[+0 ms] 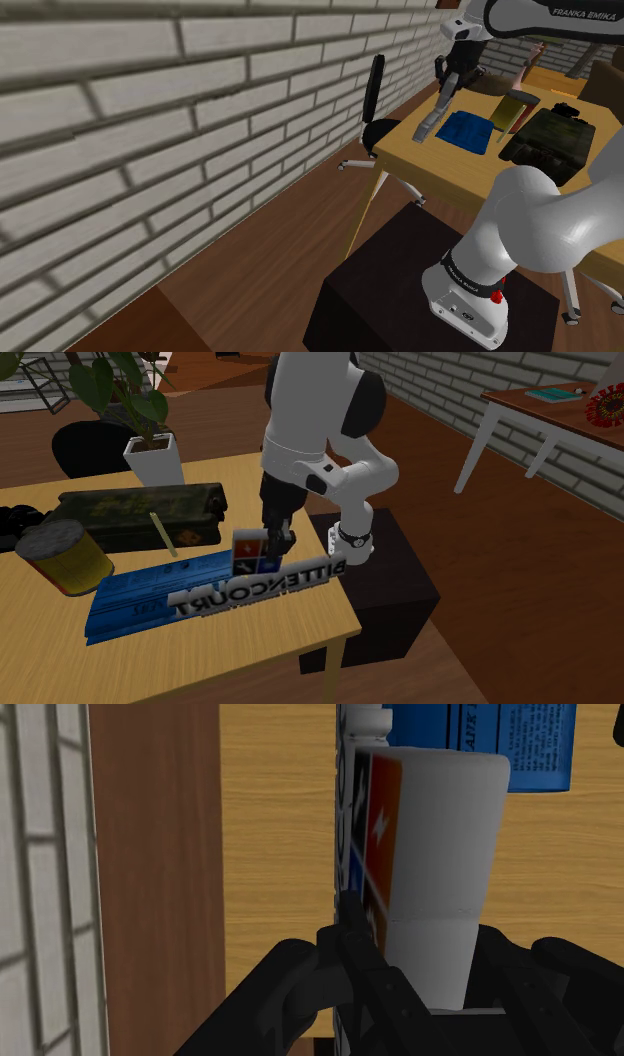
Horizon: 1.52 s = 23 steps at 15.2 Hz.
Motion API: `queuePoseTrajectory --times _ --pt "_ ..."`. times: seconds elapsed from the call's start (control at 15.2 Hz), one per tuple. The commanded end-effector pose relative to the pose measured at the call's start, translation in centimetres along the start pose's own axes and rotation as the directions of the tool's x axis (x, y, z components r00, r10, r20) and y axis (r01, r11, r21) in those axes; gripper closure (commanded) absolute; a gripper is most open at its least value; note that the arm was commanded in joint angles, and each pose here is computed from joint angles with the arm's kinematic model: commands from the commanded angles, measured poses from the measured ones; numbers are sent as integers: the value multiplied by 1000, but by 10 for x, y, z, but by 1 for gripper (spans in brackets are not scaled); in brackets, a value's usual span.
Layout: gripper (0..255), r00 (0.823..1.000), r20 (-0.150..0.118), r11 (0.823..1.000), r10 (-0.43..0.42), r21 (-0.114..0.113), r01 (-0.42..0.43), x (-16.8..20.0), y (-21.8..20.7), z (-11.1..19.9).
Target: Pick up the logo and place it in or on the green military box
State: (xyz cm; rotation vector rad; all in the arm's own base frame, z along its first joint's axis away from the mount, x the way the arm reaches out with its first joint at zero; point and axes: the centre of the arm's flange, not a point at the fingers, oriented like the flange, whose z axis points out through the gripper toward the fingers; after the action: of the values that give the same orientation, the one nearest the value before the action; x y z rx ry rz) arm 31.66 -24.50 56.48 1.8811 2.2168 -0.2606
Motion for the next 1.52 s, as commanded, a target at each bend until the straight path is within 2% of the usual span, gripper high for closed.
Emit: queuePoseTrajectory --times 0.0,1.45 --pt "255 1000 1 1000 0 -1 0 -5 0 -10" --pt "255 1000 1 1000 0 -1 0 -37 1 -119"
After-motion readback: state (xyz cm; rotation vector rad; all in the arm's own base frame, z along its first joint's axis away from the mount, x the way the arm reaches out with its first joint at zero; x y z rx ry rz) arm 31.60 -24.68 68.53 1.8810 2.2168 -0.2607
